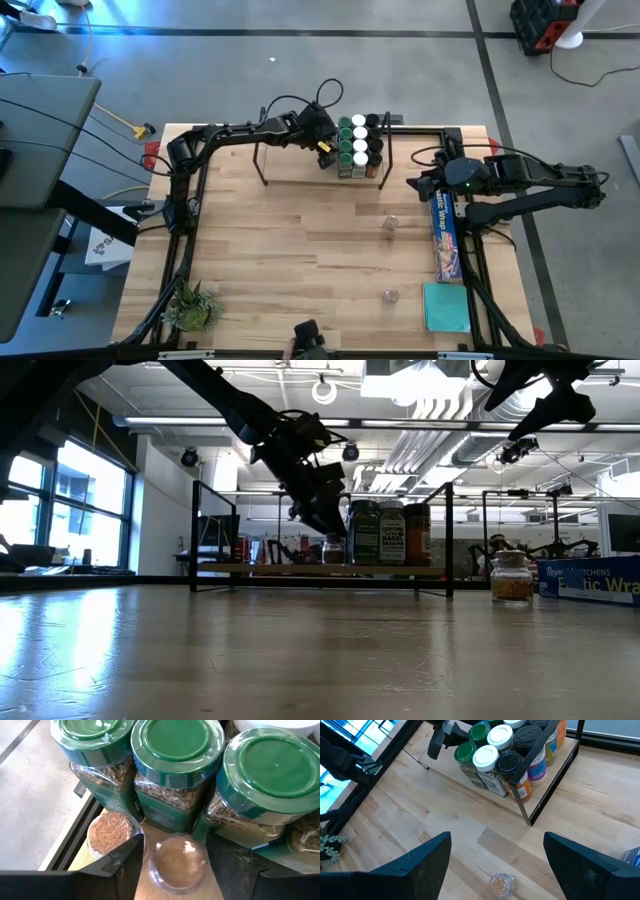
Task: Shelf spices
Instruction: Put the brown seasoning bottle on the shelf aligned with the other brown seasoning bottle, then put the brown seasoning bottle on the shelf aligned with the other brown seasoning bottles
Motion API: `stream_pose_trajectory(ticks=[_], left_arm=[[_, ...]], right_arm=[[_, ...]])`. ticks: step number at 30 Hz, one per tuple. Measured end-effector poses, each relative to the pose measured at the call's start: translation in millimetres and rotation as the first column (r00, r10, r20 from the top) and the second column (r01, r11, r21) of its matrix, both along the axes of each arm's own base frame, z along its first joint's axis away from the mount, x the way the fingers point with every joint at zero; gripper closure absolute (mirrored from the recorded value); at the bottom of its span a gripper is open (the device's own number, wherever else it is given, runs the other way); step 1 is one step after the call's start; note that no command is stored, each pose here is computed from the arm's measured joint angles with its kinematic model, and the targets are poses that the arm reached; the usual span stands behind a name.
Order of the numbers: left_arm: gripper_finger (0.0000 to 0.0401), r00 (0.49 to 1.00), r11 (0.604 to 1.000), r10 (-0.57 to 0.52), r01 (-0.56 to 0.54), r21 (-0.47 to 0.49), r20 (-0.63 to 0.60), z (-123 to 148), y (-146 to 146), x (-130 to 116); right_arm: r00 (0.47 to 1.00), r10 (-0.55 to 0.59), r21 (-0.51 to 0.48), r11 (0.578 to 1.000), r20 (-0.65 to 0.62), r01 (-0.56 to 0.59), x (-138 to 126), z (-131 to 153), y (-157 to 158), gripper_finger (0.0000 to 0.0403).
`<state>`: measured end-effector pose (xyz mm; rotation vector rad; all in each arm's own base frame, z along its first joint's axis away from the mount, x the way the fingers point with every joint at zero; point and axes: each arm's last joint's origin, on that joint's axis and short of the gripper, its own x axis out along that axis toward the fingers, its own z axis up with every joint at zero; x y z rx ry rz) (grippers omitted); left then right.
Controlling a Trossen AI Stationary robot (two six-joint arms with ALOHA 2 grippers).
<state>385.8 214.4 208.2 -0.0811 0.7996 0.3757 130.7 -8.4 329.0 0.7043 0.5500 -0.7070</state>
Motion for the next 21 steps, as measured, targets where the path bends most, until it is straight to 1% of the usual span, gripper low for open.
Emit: stream_pose_trajectory(ticks=[6, 10, 16, 19, 21], left_arm=[[0.0143, 1.000, 1.000, 0.008, -0.008, 0.016, -0.008, 0.0, 0.5, -0.2], [0.0127, 1.000, 1.000, 0.004, -0.004, 0.025, -0.013, 3.5, -0.5, -1.9], [0.0127, 1.000, 0.998, -0.005, 0.005, 0.065, 0.006, 36.9, -7.9, -15.0], [0.0127, 1.000, 0.997, -0.022, 0.021, 0.078, 0.013, 57.3, -16.9, -24.0], [0.0127, 0.999, 0.996, -0.034, 0.031, 0.085, 0.028, 73.8, -26.0, -30.8]], right_arm=[[1.000, -0.012, 0.012, 1.000, 0.007, 0.012, 0.0, 0.0, 0.0, 0.0091], [1.000, -0.011, 0.014, 1.000, 0.007, 0.011, 0.0, 0.0, 0.0, 0.0091], [1.000, -0.010, 0.014, 1.000, 0.007, 0.010, 0.0, 0.0, 0.0, 0.0091], [1.000, -0.009, 0.015, 1.000, 0.008, 0.009, 0.1, 0.0, 0.2, 0.0091], [1.000, 0.013, 0.014, 1.000, 0.001, -0.013, 0.2, -0.2, 1.0, 0.0091]])
